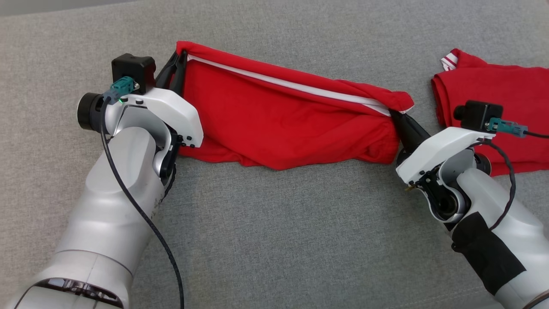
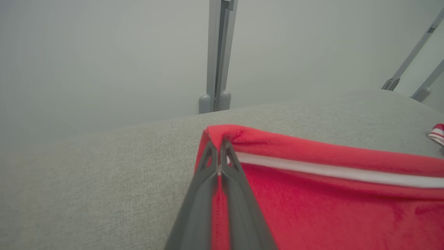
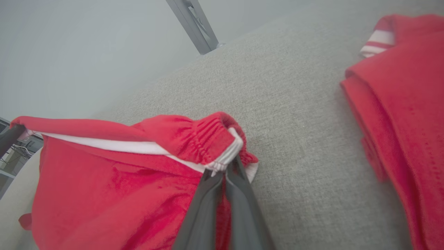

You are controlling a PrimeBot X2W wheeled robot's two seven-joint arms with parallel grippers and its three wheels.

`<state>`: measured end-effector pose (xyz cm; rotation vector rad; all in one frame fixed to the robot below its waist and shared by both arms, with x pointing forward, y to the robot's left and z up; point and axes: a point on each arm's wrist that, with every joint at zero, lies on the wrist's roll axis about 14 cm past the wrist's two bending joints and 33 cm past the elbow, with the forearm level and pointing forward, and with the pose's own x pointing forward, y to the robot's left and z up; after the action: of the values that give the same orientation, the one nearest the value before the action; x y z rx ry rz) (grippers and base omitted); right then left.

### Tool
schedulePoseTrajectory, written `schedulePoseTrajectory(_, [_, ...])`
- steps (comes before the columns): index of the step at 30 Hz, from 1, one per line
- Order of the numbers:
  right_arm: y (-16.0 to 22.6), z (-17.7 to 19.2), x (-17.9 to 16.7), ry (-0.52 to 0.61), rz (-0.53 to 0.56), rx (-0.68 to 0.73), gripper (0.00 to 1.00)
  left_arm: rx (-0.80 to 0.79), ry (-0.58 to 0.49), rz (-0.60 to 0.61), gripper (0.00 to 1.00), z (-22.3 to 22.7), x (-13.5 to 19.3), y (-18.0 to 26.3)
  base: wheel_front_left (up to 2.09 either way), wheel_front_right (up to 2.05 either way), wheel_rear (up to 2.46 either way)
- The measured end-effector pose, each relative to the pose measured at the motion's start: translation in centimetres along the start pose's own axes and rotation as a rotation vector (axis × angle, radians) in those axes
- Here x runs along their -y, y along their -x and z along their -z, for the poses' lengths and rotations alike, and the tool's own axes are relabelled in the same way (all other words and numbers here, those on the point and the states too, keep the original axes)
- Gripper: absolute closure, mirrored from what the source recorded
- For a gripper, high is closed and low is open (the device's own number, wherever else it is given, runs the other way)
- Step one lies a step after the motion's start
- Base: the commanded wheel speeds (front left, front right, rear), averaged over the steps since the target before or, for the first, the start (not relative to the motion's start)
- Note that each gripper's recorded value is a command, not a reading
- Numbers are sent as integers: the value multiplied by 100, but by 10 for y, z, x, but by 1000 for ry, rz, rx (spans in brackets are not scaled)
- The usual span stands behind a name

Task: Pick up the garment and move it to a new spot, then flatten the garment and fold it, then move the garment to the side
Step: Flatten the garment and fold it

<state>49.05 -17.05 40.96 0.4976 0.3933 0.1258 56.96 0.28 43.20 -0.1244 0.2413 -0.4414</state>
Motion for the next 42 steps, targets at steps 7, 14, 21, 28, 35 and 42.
schedulePoseTrajectory(7, [-10,6,4,-1,13,-20,100,-39,0,-12,100,15,-6,-7,0,0,0])
schedulePoseTrajectory(14, [-20,10,4,7,14,-33,100,-80,2,-30,3,29,-14,-10,0,0,0])
schedulePoseTrajectory(21, [-24,11,1,15,6,-34,0,-81,-5,-37,0,28,-18,-10,0,0,0])
schedulePoseTrajectory(28, [-20,3,1,27,11,-11,0,-46,-2,-42,0,14,-16,-3,0,0,0])
schedulePoseTrajectory(35, [-9,-5,-4,31,2,16,0,34,4,-42,0,-13,-10,11,0,0,0])
schedulePoseTrajectory(42, [9,-17,-7,25,-6,62,0,135,25,-32,0,-40,1,36,0,0,0])
